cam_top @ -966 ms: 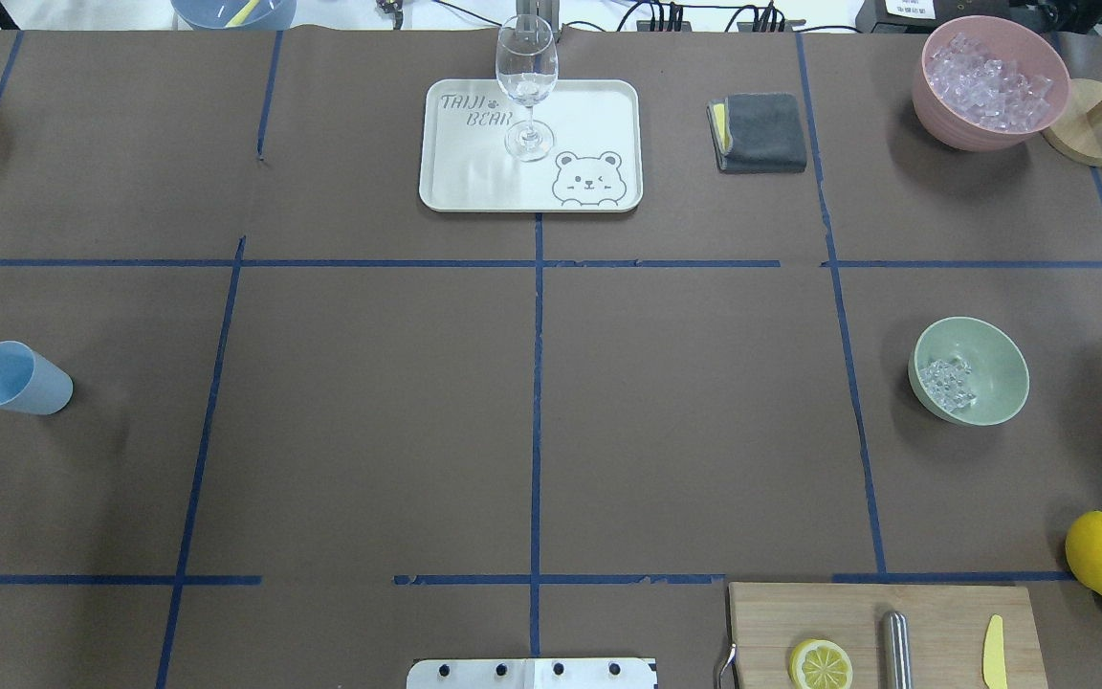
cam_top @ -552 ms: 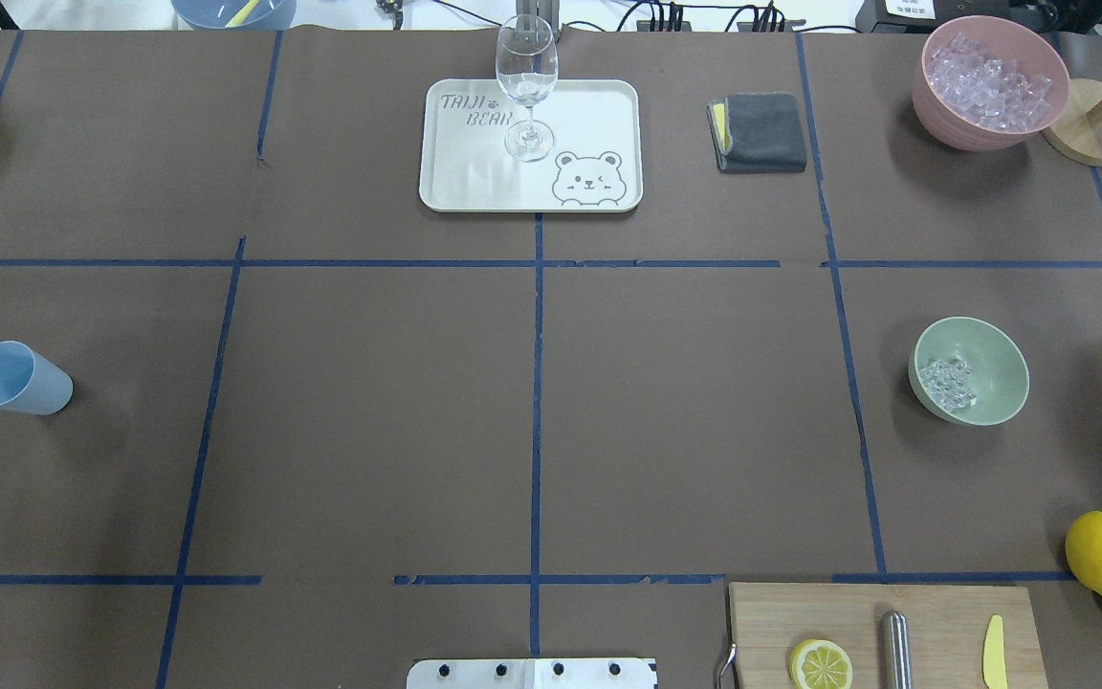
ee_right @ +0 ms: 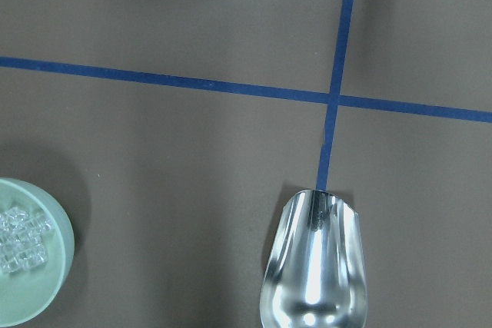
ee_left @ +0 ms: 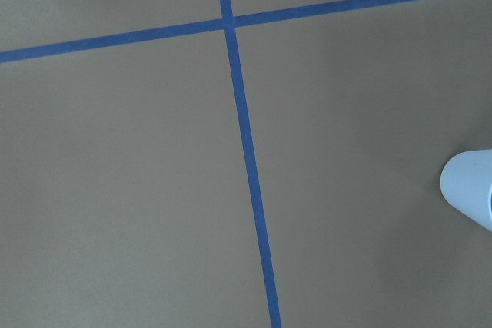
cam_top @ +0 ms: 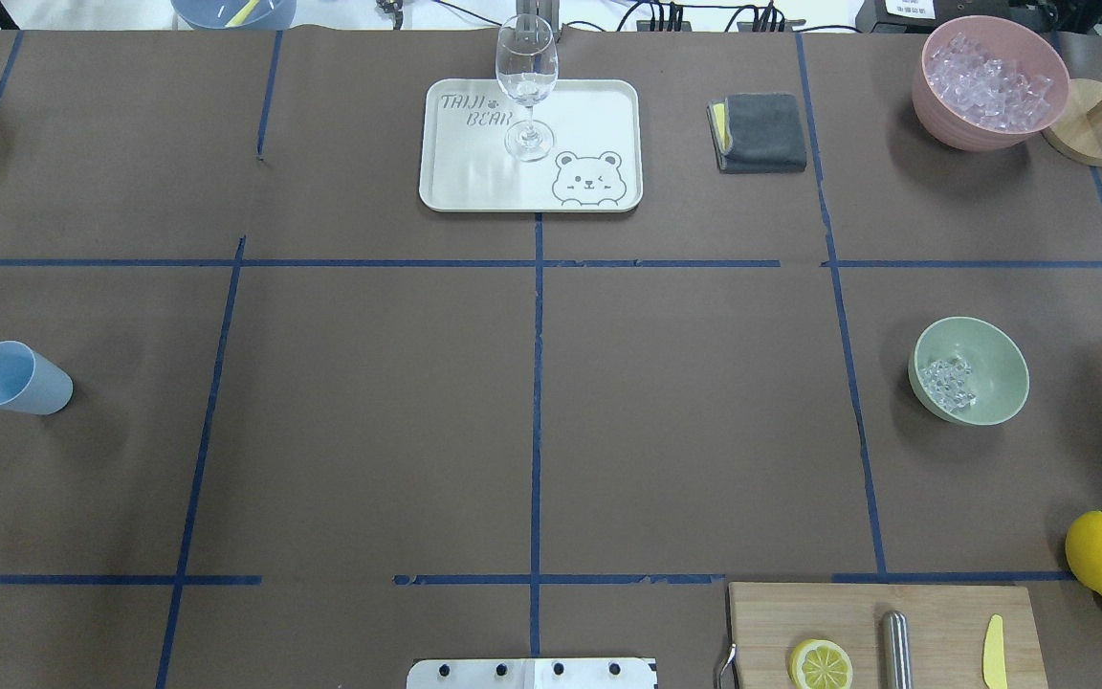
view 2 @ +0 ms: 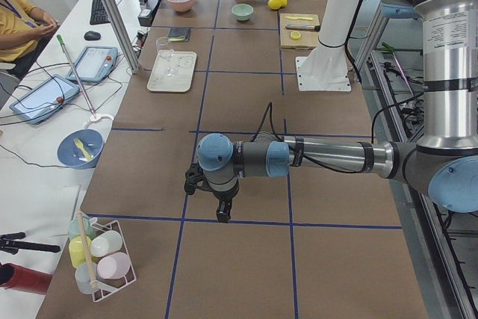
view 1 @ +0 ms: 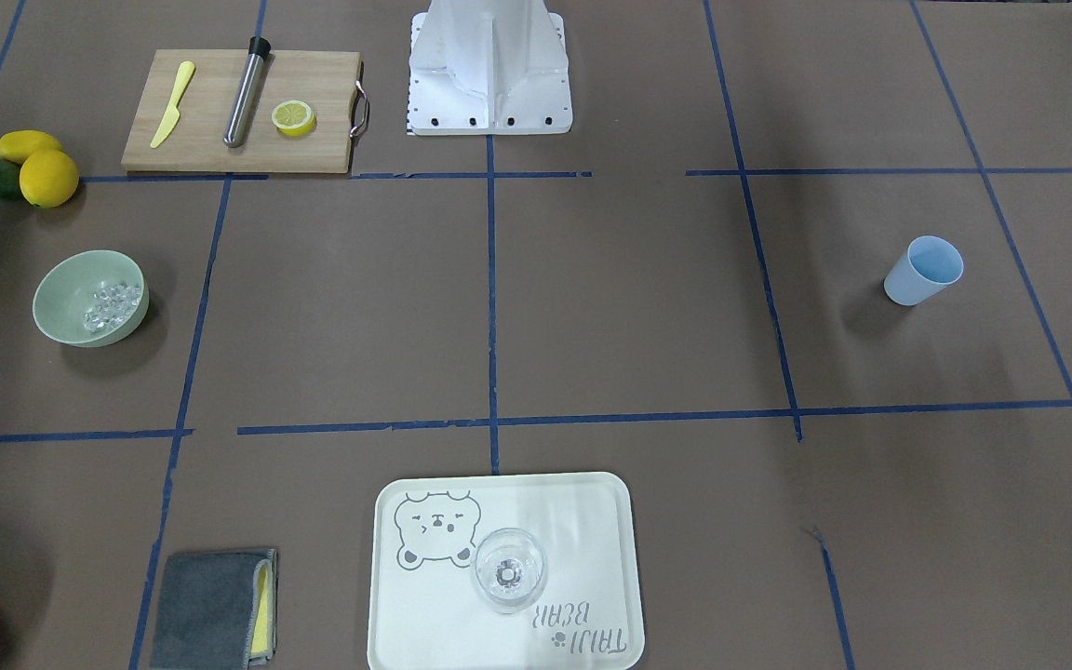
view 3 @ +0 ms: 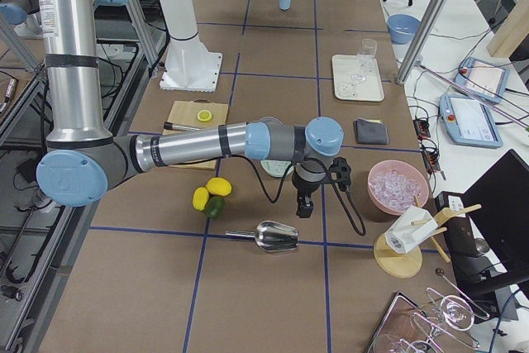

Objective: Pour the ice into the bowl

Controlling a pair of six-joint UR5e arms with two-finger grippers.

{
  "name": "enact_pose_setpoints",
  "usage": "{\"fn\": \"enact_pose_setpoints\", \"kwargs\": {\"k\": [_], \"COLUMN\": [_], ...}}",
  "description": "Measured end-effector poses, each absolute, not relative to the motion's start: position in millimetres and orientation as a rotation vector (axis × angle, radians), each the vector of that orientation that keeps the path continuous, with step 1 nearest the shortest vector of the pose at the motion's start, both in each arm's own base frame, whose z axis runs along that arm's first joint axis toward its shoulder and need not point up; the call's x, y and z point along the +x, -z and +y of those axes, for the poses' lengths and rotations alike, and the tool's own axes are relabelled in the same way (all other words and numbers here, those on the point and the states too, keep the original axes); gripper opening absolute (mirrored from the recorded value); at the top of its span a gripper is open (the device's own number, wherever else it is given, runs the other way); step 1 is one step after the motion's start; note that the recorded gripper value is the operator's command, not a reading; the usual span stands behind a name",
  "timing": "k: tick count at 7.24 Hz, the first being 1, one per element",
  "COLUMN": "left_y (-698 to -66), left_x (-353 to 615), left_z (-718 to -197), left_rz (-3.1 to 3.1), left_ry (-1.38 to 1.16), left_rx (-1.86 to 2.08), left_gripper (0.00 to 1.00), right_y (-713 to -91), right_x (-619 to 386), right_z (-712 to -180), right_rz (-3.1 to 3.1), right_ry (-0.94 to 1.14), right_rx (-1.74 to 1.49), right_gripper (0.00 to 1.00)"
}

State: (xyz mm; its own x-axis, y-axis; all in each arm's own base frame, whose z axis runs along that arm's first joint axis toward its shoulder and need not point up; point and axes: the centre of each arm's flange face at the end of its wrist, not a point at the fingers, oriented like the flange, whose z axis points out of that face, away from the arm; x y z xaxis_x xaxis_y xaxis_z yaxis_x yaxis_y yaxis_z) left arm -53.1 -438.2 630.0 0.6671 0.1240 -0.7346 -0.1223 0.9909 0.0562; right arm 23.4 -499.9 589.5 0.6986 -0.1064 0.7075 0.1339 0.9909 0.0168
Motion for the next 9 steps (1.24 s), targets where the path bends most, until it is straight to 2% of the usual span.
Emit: {"fn": "enact_pose_setpoints", "kwargs": {"k": [9], "left_y": [-602], "left_x": [-95], "left_z": [-476], "left_rz": [0.823], "left_ry": [-0.099], "left_rx": [0.120], "left_gripper": [1.00], "right_y": [-565], "right_x": [8], "right_z": [-516], "right_rz": [-0.803], "right_ry": [0.171], "right_rx": [0.022], "right_gripper": [1.00]}}
